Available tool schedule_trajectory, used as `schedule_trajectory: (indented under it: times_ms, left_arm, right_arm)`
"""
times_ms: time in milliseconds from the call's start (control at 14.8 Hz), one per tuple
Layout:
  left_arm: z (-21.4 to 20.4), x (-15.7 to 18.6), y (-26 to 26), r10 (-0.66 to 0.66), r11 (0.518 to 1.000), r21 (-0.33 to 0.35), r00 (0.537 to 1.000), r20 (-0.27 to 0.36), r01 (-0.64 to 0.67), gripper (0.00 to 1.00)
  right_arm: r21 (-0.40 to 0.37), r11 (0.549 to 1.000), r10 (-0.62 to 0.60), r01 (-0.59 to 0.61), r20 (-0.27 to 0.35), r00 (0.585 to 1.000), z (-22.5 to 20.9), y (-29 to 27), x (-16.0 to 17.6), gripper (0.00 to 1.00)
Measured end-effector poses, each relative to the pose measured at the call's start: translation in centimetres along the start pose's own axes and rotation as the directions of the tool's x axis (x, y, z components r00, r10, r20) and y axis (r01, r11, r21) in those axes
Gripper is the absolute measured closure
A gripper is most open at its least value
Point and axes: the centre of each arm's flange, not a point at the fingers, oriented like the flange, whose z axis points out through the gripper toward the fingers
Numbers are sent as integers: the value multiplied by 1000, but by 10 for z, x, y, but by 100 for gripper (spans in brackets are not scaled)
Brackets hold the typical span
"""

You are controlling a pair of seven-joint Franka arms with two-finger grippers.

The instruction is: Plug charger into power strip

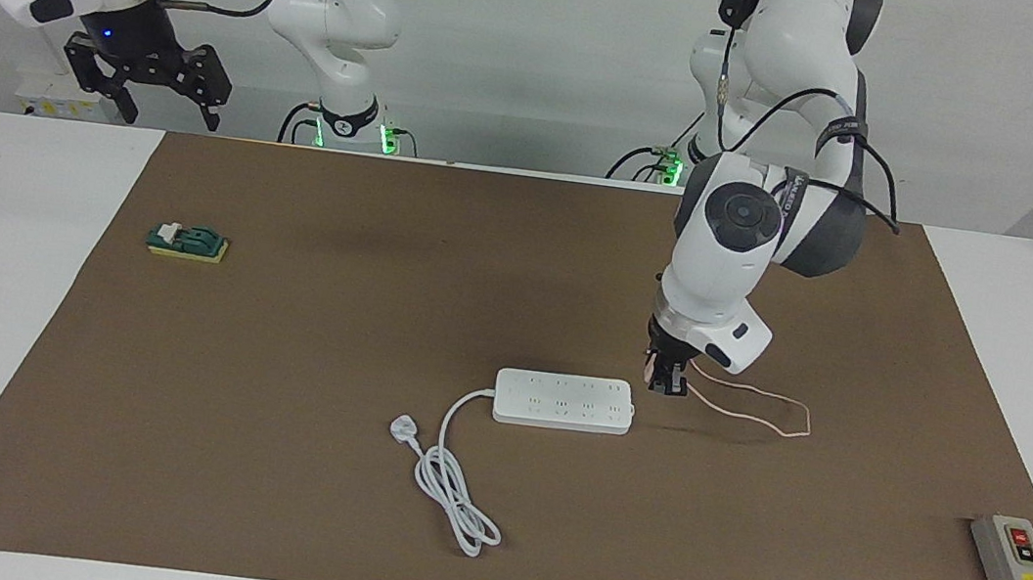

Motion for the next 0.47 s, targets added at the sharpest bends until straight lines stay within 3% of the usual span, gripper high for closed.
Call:
schedule_trajectory:
  times_ms: [472]
  left_arm:
    - [43,-17,-17,22,1000,3,1000,3,-22,68]
  right_arm:
    - [0,1000,0,0,0,1000,0,0,0,0]
